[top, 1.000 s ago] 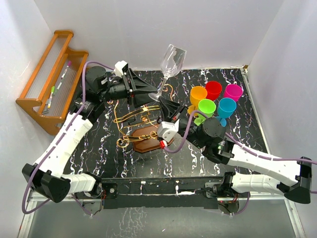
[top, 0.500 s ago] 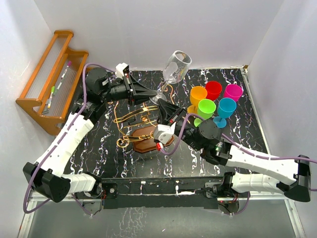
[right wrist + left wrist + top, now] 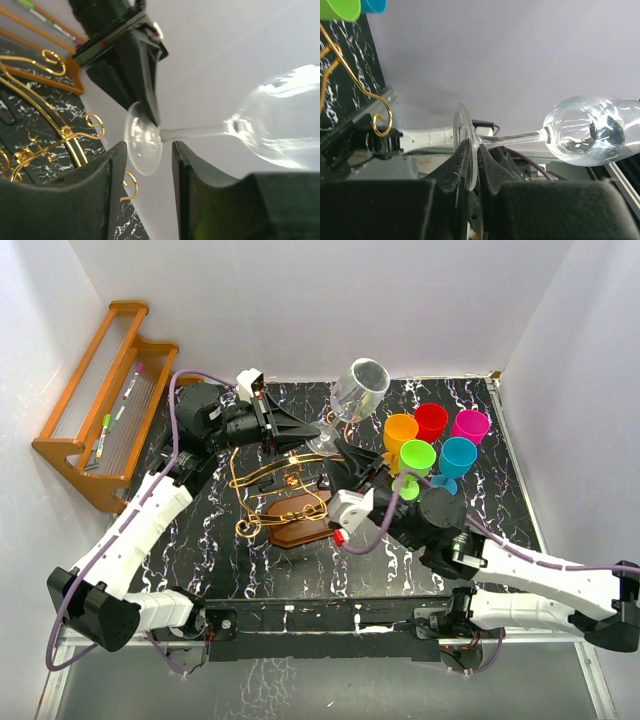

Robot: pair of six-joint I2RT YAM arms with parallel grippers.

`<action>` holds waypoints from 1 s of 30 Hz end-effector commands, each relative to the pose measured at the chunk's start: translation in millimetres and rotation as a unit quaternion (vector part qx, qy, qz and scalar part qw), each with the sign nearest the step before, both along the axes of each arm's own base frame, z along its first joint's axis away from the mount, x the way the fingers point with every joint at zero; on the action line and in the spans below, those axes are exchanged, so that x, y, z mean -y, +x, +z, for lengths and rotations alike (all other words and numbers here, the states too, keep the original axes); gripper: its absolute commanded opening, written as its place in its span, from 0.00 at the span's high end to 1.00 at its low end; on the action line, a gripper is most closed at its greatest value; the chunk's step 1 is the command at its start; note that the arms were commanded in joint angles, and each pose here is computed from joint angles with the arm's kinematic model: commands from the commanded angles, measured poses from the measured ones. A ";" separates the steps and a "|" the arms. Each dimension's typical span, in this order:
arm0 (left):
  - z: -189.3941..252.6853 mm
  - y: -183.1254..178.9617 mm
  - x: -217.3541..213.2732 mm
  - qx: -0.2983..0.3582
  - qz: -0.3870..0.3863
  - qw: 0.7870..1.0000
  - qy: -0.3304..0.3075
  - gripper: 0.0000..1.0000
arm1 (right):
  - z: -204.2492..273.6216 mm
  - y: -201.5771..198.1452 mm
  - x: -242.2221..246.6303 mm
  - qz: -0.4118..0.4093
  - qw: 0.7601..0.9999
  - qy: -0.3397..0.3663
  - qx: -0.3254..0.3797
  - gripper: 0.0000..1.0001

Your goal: Take the wine glass off the wine glass rack

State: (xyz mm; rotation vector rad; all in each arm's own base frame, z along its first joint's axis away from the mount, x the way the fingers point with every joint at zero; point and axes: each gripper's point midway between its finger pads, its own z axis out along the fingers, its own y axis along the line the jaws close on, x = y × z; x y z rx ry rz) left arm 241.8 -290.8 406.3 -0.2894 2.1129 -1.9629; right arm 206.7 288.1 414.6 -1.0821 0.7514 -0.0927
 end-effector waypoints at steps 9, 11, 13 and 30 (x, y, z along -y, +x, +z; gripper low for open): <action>34.7 6.7 -33.6 0.162 0.125 0.978 0.041 1.00 | 12.2 -18.4 93.4 -0.041 0.960 0.178 -0.213 0.55; 37.1 5.4 -44.3 0.186 0.152 0.969 0.063 1.00 | 7.7 -15.7 110.0 -0.075 0.933 0.224 -0.272 0.61; 39.1 2.1 -56.9 0.211 0.180 0.957 0.085 1.00 | 1.0 -12.4 124.0 -0.117 0.899 0.266 -0.328 0.72; 47.4 -79.7 -162.2 0.308 0.311 0.875 0.208 1.00 | 107.6 -67.9 25.0 0.075 0.759 0.297 -0.574 0.47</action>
